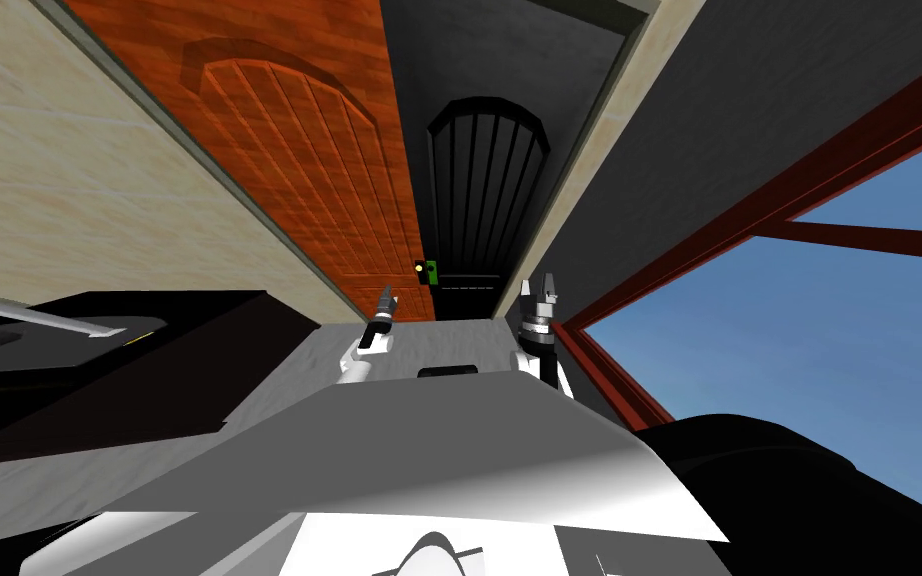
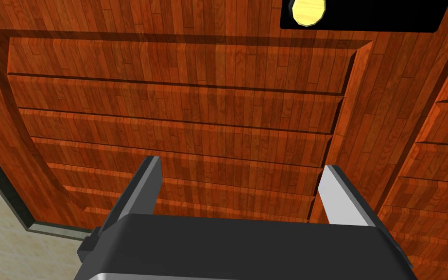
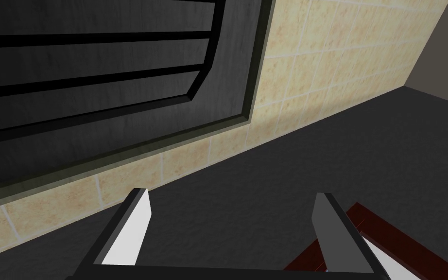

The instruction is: Pull the door open

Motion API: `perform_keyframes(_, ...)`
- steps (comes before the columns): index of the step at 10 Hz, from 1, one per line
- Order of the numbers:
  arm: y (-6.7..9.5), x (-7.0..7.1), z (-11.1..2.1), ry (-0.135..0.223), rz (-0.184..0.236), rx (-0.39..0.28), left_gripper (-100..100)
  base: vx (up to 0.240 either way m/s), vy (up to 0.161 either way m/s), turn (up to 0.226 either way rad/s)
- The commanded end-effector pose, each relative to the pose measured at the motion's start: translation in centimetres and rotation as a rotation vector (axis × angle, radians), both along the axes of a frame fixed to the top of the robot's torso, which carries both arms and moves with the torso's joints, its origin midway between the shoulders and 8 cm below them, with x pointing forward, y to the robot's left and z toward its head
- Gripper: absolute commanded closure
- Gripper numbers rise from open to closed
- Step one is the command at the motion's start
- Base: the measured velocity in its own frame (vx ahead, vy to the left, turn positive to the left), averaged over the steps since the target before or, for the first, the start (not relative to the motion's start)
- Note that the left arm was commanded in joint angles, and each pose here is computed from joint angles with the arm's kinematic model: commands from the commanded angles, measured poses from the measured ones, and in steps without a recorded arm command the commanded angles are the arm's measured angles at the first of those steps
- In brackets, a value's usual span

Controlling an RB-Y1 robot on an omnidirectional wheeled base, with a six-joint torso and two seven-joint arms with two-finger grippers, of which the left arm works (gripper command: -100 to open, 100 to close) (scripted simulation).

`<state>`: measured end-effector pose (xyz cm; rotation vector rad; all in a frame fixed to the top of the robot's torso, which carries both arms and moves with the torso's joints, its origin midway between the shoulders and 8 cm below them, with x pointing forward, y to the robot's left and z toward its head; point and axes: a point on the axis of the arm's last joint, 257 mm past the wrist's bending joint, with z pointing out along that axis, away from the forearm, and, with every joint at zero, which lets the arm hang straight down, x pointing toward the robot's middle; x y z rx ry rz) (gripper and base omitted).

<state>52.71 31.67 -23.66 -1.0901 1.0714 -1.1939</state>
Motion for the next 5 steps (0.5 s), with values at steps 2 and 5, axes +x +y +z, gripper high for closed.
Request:
perform_keyframes(2, 0.5, 0.6, -1.3, 0.03, 0.006, -0.01, -100, 0.104, -0.026, -0.048)
perform_keyframes(5, 1.0, 1.2, -2.5, 0.061, 0.012, -0.02, -100, 0.096, -0.009, -0.048)
